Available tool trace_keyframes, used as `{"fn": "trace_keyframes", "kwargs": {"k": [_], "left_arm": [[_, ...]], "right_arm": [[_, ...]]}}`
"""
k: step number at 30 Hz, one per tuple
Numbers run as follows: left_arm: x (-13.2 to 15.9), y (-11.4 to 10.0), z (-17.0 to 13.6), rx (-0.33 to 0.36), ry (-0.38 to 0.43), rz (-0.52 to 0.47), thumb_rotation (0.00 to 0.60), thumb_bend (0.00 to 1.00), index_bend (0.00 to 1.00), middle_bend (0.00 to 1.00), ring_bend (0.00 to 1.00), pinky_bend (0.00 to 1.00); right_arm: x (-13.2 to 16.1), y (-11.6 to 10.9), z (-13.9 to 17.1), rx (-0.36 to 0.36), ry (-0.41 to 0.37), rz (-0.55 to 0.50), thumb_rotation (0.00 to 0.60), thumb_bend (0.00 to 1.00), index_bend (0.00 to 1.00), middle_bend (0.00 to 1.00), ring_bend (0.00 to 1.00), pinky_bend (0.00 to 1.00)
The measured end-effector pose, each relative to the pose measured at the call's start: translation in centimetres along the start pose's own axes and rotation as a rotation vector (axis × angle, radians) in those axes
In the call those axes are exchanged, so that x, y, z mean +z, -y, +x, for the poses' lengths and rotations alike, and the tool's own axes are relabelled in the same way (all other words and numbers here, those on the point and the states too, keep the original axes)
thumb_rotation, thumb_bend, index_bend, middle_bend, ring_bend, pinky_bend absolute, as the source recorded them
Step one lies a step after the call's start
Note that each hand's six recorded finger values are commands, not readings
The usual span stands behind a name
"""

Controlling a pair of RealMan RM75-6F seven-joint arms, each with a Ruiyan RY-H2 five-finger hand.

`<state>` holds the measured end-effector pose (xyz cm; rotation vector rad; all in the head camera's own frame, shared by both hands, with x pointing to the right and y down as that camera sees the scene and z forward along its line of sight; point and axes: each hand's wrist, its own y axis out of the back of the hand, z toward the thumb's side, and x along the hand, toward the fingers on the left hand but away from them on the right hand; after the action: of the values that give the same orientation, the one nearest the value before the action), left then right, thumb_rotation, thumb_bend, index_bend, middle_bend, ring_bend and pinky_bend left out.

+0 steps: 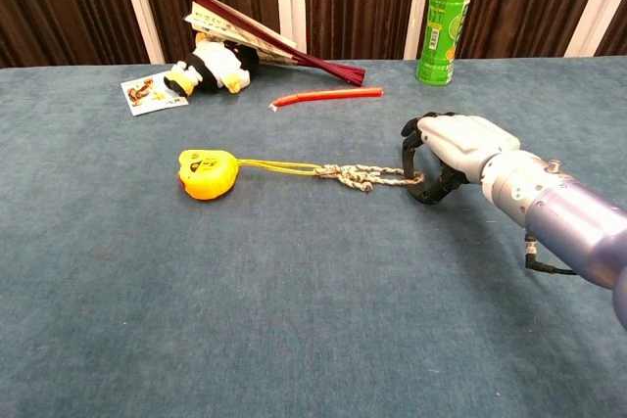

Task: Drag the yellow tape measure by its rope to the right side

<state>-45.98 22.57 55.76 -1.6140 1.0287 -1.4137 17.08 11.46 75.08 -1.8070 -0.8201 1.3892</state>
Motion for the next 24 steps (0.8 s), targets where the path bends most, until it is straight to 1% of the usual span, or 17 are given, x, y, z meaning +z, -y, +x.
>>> {"fn": "trace_keyframes", "kwargs": {"k": [13, 18, 24], "left_arm": [[0.01, 0.02, -0.02, -0.001, 0.000, 0.002, 0.600, 0.00, 0.00, 0.00, 0.00, 0.00], [0.00, 0.03, -0.03, -0.002, -0.001, 0.002, 0.600, 0.00, 0.00, 0.00, 0.00, 0.00], [-0.01, 0.06, -0.01, -0.004, -0.001, 0.001, 0.600, 0.00, 0.00, 0.00, 0.00, 0.00]], "right_arm": [[0.26, 0.06, 0.11, -0.005, -0.001, -0.012, 0.600, 0.42, 0.56, 0.17, 0.02, 0.06], [0.16, 0.06, 0.11, -0.007, 0.004, -0.009, 0.600, 0.46, 0.57, 0.17, 0.02, 0.06], [0.12, 0.15, 0.11, -0.004, 0.005, -0.002, 0.600, 0.47, 0.59, 0.17, 0.02, 0.06]]}}
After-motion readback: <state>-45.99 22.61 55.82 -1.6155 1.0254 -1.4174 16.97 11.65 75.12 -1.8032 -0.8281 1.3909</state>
